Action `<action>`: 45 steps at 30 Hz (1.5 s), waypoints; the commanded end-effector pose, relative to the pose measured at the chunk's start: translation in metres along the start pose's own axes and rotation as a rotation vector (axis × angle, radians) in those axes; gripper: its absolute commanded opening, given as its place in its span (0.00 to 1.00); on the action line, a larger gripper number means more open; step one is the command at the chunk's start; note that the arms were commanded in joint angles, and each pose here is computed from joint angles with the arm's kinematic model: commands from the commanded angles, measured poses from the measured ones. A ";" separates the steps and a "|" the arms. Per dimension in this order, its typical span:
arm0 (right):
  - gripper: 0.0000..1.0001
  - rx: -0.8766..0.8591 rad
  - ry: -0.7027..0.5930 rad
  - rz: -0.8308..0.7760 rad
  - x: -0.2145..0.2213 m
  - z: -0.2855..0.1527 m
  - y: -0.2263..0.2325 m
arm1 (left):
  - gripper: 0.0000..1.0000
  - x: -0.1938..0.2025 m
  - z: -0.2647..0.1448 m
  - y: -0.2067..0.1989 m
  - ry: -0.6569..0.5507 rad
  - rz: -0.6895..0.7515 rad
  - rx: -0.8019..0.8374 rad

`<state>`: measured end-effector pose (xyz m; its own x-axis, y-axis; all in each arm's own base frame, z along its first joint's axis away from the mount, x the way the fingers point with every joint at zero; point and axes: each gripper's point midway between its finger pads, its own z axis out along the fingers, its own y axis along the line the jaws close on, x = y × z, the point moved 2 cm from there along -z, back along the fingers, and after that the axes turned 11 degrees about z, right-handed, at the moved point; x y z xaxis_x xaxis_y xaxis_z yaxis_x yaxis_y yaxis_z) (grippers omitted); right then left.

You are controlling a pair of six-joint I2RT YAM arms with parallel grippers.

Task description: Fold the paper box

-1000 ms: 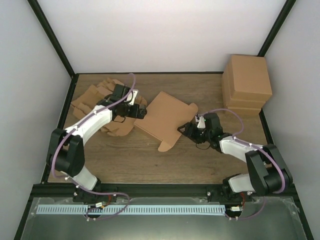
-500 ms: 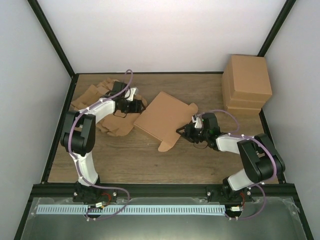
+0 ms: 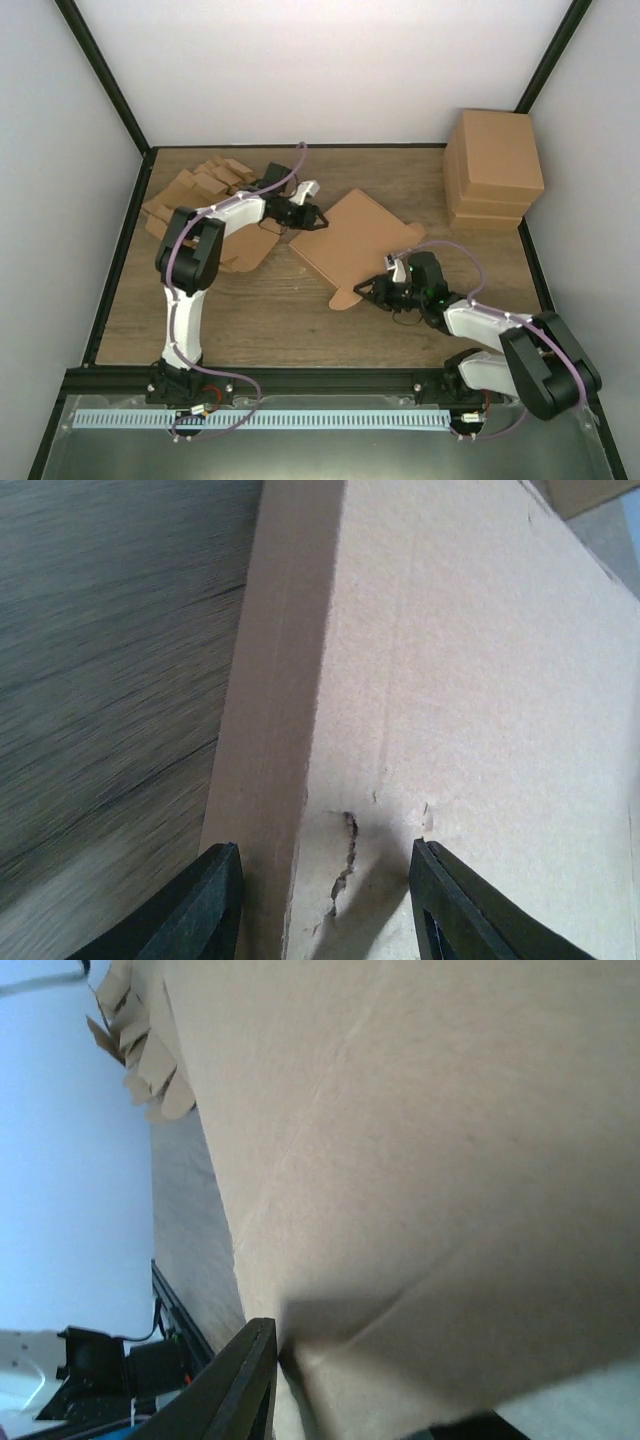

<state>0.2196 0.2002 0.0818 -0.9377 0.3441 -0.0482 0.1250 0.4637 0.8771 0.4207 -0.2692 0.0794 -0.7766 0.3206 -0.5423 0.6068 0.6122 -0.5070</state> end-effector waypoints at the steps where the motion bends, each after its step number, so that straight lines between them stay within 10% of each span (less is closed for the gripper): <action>1: 0.28 -0.014 0.023 0.010 0.020 -0.003 0.006 | 0.48 -0.007 0.024 -0.023 0.032 0.084 0.097; 8: 0.30 -0.021 0.089 0.000 0.058 0.009 0.024 | 0.51 -0.020 0.038 -0.028 0.040 0.146 0.151; 12: 0.55 -0.016 0.175 -0.030 0.085 0.025 0.036 | 0.61 -0.025 0.034 -0.029 0.034 0.157 0.114; 24: 0.71 0.072 0.138 -0.185 0.086 -0.018 0.058 | 0.76 -0.024 -0.052 -0.051 -0.054 0.126 -0.131; 35: 0.74 0.173 -0.164 -0.330 -0.064 -0.070 0.076 | 0.84 0.035 -0.118 -0.112 -0.282 -0.011 -0.082; 45: 0.91 0.351 -0.425 -0.294 -0.200 -0.084 0.032 | 0.82 0.088 -0.094 -0.115 -0.315 -0.142 -0.004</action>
<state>0.3468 0.0954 0.1451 -0.8166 0.4416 -0.3717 0.1002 0.7427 0.6621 0.2706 -0.2318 0.1571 -0.7553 0.0643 -0.6522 0.5134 0.6766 -0.5278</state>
